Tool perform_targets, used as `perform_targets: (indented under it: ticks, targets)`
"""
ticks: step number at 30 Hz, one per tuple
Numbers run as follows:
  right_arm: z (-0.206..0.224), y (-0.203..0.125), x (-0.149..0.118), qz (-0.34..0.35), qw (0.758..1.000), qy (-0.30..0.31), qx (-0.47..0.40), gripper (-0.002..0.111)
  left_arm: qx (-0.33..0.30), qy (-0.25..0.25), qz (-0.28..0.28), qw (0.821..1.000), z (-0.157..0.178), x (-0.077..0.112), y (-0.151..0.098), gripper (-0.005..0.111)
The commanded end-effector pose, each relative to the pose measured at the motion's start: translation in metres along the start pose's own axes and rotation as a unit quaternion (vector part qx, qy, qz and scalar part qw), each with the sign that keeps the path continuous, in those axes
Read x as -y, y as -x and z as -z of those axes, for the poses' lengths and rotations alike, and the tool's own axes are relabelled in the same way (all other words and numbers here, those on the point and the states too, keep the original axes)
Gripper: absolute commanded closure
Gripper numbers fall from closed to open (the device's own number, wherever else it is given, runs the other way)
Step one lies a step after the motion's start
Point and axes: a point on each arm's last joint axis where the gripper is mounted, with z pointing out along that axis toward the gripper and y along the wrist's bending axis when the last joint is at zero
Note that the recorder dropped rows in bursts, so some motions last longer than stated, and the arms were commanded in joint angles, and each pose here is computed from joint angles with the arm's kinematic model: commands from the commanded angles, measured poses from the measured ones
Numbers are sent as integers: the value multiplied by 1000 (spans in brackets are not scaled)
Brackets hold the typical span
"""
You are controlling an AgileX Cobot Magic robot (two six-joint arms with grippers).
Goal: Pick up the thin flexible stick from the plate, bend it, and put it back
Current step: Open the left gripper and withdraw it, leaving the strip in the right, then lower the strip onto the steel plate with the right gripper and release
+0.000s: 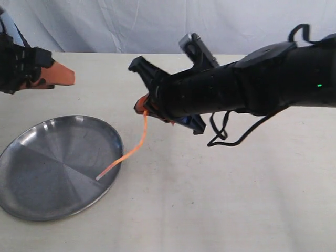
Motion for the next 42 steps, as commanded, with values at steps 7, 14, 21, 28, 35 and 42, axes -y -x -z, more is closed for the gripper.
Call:
perform_targets:
  ticks: [7,14,21,28,35,42]
  targets:
    - [-86,-14,-28,43,996,30,-75,109,37,55,-2,998,25,-4,3,107]
    - [-133,-10,-38,62,993,49,-86,109,43,59,-4,997,26,-4,4,107]
    - [-152,-11,-31,83,990,45,-103,109,45,64,-6,997,26,-4,5,107]
    - [-158,-12,-21,91,989,30,-112,109,46,71,-12,996,26,-6,5,107]
    - [-158,-13,-18,104,988,17,-117,73,43,79,-15,996,26,-7,4,107]
    - [-149,2,-16,124,985,8,-115,72,37,108,-3,993,27,-12,3,107]
